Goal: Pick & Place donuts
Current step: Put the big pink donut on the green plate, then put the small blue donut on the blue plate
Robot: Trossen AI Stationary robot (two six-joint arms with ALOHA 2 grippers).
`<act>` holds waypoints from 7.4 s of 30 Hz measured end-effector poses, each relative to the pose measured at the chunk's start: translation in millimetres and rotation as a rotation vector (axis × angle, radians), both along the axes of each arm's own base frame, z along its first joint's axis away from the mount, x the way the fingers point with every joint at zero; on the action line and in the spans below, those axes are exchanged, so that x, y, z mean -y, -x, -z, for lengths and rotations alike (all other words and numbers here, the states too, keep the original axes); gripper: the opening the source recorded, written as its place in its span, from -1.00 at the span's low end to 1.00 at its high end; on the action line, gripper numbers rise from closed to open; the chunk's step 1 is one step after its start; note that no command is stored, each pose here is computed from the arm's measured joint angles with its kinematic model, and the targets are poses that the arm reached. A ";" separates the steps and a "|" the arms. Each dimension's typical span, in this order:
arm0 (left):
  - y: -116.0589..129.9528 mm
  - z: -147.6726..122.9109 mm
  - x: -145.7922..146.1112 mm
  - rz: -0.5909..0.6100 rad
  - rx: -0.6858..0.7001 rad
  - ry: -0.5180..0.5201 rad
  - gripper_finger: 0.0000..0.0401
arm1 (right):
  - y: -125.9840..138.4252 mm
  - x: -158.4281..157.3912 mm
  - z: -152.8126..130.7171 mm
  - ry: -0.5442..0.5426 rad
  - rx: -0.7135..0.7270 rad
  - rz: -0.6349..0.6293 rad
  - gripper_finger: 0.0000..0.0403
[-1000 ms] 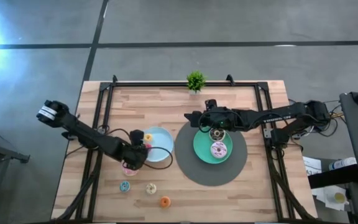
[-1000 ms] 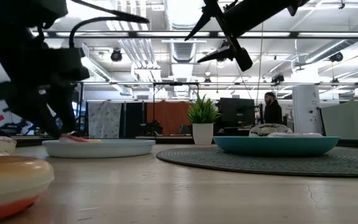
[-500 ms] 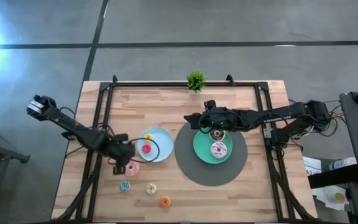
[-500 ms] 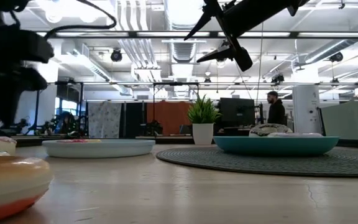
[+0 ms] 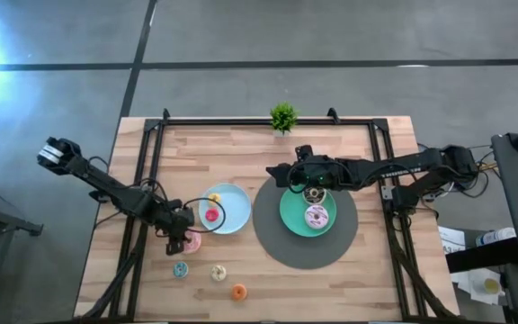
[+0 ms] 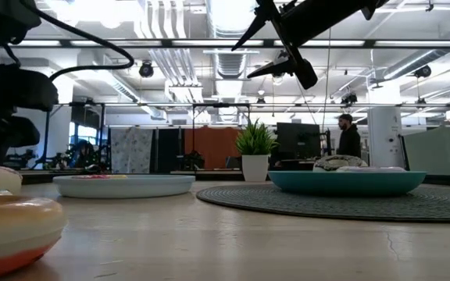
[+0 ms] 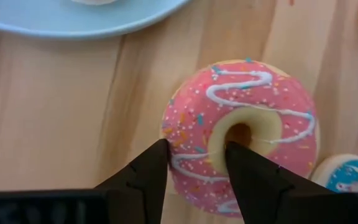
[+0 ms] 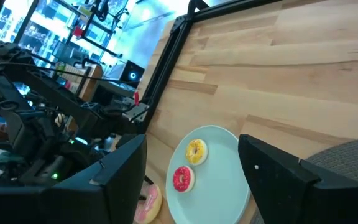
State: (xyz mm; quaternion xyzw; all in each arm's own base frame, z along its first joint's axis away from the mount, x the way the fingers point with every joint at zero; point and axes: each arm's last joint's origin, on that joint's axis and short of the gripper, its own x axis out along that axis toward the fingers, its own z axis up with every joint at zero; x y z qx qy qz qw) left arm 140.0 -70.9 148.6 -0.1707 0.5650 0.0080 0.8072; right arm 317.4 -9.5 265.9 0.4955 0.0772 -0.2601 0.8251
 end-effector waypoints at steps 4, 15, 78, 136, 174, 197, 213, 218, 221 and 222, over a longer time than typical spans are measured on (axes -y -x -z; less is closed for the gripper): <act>-0.6 1.1 -1.0 -0.027 0.011 -0.035 -0.31 | 0.0 0.1 0.1 -0.002 0.001 0.004 0.21; -4.2 -4.2 -1.3 -0.080 0.048 -0.063 -0.95 | -0.7 -5.2 1.4 -0.014 -0.014 -0.125 0.21; -175.7 -110.3 -39.6 -0.026 0.559 -0.131 -0.39 | -5.5 -72.9 60.2 -0.228 -0.017 -0.280 -0.74; -102.2 -104.9 -42.0 -0.029 0.246 -0.281 -0.12 | 44.7 -42.9 33.8 0.107 -0.903 -0.039 0.00; 6.1 -8.2 79.4 0.180 -0.005 0.056 -0.12 | -43.5 -83.3 31.5 0.429 -0.832 -0.424 0.01; -19.6 -34.6 44.5 0.155 0.098 -0.076 -0.99 | -34.8 -80.8 10.5 0.419 -0.764 -0.354 0.01; -103.0 -34.1 -107.5 -0.024 0.145 -0.298 -1.00 | -27.8 -77.4 6.2 0.410 -0.778 -0.291 0.01; -119.5 -24.8 -112.4 0.002 0.130 -0.311 -0.99 | -26.8 -76.8 6.5 0.415 -0.786 -0.275 0.01; -128.5 -22.7 -113.8 0.001 0.131 -0.315 -0.90 | -26.8 -76.6 6.3 0.418 -0.785 -0.268 0.01; -130.2 -21.9 -114.2 0.000 0.125 -0.320 -0.85 | -26.7 -76.5 6.4 0.418 -0.786 -0.268 0.01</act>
